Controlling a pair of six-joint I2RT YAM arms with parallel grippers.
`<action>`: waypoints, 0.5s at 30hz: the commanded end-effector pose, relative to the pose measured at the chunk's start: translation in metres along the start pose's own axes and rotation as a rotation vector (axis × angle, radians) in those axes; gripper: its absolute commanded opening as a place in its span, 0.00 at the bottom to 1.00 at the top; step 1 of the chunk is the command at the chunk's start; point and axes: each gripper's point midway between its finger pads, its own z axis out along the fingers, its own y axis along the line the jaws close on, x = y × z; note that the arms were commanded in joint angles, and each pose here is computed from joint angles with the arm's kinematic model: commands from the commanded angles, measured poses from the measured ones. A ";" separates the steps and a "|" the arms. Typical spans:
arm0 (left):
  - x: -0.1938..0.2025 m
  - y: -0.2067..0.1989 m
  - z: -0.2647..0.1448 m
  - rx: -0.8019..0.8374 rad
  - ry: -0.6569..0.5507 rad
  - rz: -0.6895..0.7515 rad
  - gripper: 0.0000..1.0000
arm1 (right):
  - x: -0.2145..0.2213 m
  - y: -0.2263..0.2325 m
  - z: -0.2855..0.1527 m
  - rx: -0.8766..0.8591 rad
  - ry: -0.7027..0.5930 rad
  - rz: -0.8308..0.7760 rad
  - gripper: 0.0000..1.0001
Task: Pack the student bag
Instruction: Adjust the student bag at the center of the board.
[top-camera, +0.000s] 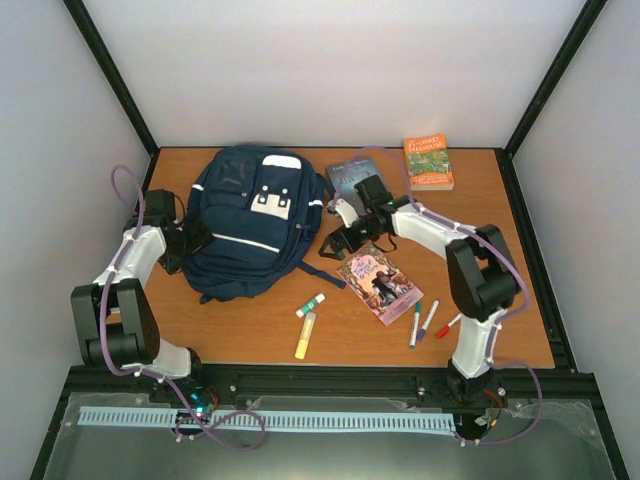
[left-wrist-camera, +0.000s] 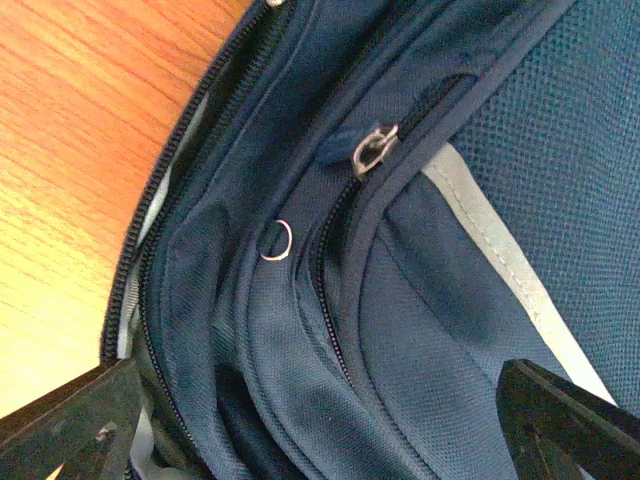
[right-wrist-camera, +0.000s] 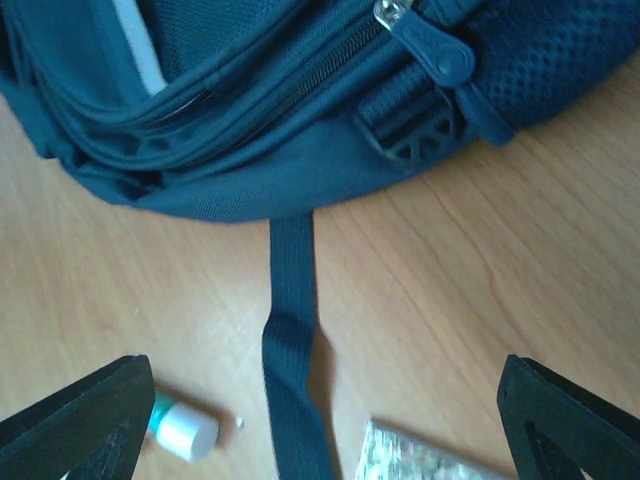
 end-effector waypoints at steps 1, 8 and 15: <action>0.000 -0.004 -0.008 0.030 -0.018 0.012 1.00 | -0.021 -0.001 0.029 0.033 0.030 -0.045 0.96; 0.023 -0.002 0.019 0.024 0.086 0.064 0.95 | -0.025 -0.007 0.076 -0.004 0.111 -0.005 0.94; 0.085 -0.046 0.028 0.094 0.199 0.238 0.94 | -0.036 -0.023 0.096 0.042 0.125 -0.016 0.94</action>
